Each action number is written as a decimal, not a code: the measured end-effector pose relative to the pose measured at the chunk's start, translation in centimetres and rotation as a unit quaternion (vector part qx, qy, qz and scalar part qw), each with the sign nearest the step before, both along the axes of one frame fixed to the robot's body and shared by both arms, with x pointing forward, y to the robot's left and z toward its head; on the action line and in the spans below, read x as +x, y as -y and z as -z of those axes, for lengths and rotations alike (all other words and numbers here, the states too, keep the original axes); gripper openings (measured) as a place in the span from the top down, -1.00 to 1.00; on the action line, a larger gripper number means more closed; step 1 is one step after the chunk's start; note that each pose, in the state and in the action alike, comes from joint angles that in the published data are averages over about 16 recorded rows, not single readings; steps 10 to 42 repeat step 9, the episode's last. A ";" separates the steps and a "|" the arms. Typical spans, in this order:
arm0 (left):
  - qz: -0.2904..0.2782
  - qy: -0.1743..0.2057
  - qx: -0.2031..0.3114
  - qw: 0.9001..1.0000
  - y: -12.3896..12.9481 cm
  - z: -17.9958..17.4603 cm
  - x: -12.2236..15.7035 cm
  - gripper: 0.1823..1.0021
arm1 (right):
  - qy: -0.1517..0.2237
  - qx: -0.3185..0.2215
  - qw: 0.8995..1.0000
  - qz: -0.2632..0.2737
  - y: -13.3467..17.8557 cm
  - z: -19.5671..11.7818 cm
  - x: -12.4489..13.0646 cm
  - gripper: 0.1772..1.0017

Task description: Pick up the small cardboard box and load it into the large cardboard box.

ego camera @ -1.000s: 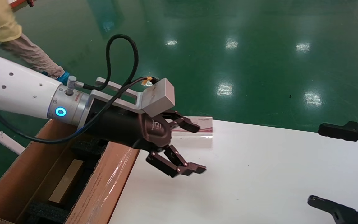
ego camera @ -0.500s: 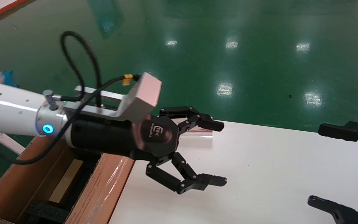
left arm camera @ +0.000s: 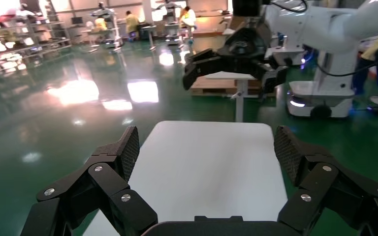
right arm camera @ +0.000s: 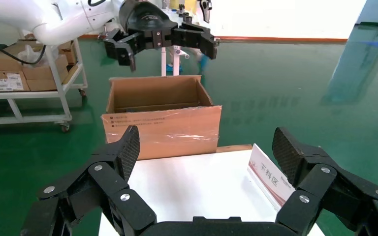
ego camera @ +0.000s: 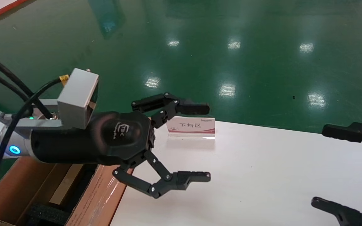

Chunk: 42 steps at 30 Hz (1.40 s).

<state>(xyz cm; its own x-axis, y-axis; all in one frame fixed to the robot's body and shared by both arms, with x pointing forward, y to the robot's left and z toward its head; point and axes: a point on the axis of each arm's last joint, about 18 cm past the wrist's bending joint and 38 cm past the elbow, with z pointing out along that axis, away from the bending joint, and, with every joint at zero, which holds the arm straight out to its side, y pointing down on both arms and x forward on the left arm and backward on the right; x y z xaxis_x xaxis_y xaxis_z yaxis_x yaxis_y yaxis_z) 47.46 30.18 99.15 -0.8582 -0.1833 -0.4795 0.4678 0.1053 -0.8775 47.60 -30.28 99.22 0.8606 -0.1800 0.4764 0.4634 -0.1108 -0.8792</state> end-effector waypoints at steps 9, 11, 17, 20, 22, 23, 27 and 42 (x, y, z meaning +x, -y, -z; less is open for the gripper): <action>0.000 0.003 -0.005 1.000 -0.2 0.1 -0.1 -1.00 | 0.000 0.000 1.000 0.000 0.0 0.0 0.0 -1.00; 0.000 0.003 -0.005 1.000 -0.2 0.1 -0.1 -1.00 | 0.000 0.000 1.000 0.000 0.0 0.0 0.0 -1.00; 0.000 0.003 -0.005 1.000 -0.2 0.1 -0.1 -1.00 | 0.000 0.000 1.000 0.000 0.0 0.0 0.0 -1.00; 0.000 0.003 -0.005 1.000 -0.2 0.1 -0.1 -1.00 | 0.000 0.000 1.000 0.000 0.0 0.0 0.0 -1.00; 0.000 0.003 -0.005 1.000 -0.2 0.1 -0.1 -1.00 | 0.000 0.000 1.000 0.000 0.0 0.0 0.0 -1.00; 0.000 0.003 -0.005 1.000 -0.2 0.1 -0.1 -1.00 | 0.000 0.000 1.000 0.000 0.0 0.0 0.0 -1.00; 0.000 0.003 -0.005 1.000 -0.2 0.1 -0.1 -1.00 | 0.000 0.000 1.000 0.000 0.0 0.0 0.0 -1.00; 0.000 0.003 -0.005 1.000 -0.2 0.1 -0.1 -1.00 | 0.000 0.000 1.000 0.000 0.0 0.0 0.0 -1.00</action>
